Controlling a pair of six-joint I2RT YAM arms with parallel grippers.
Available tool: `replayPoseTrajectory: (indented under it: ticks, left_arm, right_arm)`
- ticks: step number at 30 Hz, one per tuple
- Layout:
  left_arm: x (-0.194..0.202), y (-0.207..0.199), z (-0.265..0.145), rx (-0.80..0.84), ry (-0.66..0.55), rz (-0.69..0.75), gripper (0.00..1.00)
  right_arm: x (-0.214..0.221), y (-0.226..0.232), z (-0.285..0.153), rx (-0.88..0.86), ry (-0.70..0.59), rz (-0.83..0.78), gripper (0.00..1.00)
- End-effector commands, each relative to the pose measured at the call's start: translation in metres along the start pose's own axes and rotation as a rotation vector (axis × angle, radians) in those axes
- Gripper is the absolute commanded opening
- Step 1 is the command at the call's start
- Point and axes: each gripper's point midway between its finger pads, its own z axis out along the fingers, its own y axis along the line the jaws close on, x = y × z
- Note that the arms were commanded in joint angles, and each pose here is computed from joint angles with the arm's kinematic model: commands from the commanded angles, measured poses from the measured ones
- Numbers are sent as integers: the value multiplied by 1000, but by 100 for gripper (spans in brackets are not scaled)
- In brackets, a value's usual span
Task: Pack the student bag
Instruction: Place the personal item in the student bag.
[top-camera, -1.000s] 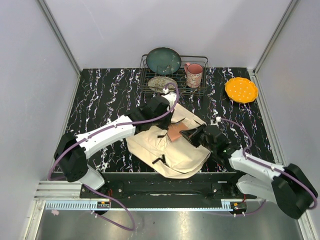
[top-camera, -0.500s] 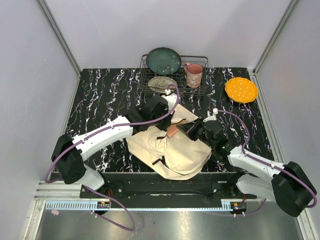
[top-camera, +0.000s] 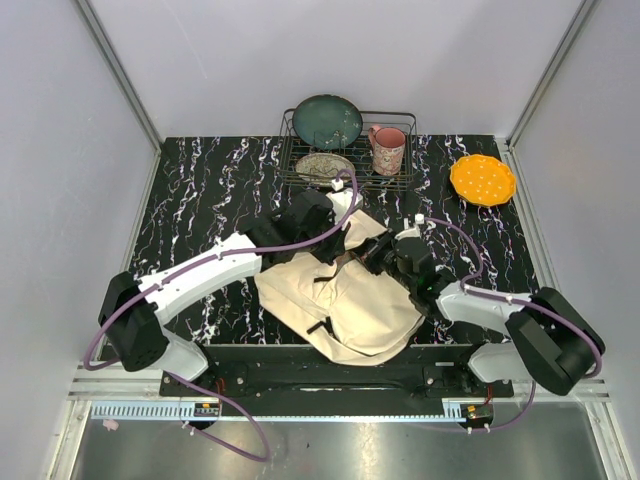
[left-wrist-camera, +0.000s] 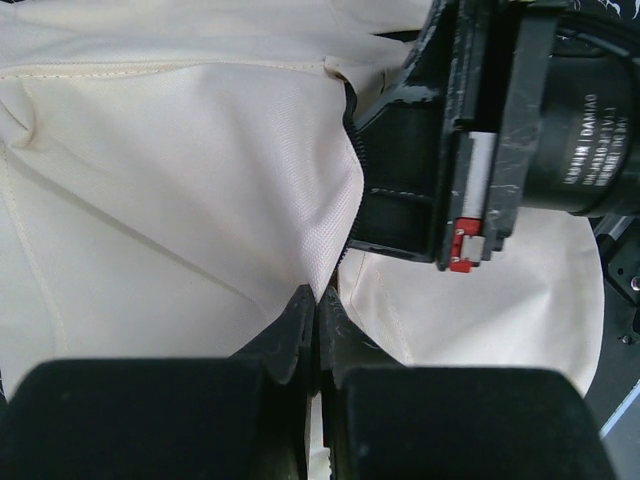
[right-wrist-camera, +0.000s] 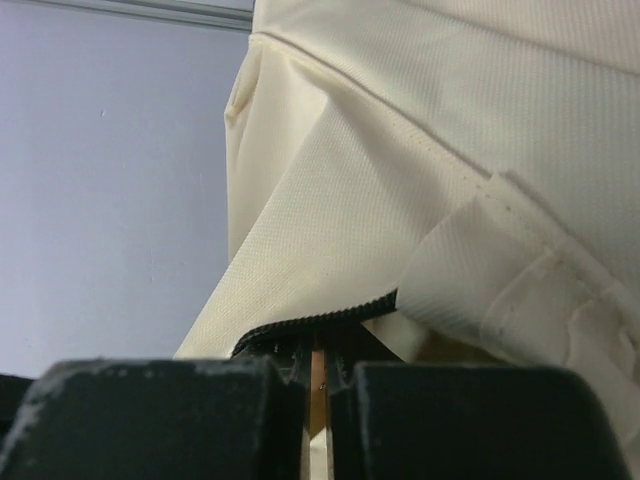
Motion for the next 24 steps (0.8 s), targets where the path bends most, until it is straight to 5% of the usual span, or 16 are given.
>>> replayPoseTrajectory:
  ticks: [1, 10, 15, 24]
  left_arm:
    - [-63, -43, -37, 163, -223, 42, 0]
    - [-68, -35, -38, 115, -256, 33, 0]
    - [-64, -25, -36, 57, -262, 7, 0]
    - [-56, -10, -37, -15, -268, -30, 0]
  right_arm:
    - [-6, 40, 13, -125, -30, 15, 7]
    - [19, -7, 22, 135, 105, -106, 22]
    - [13, -16, 7, 200, 94, -180, 52]
    - [-8, -10, -29, 233, 21, -241, 61]
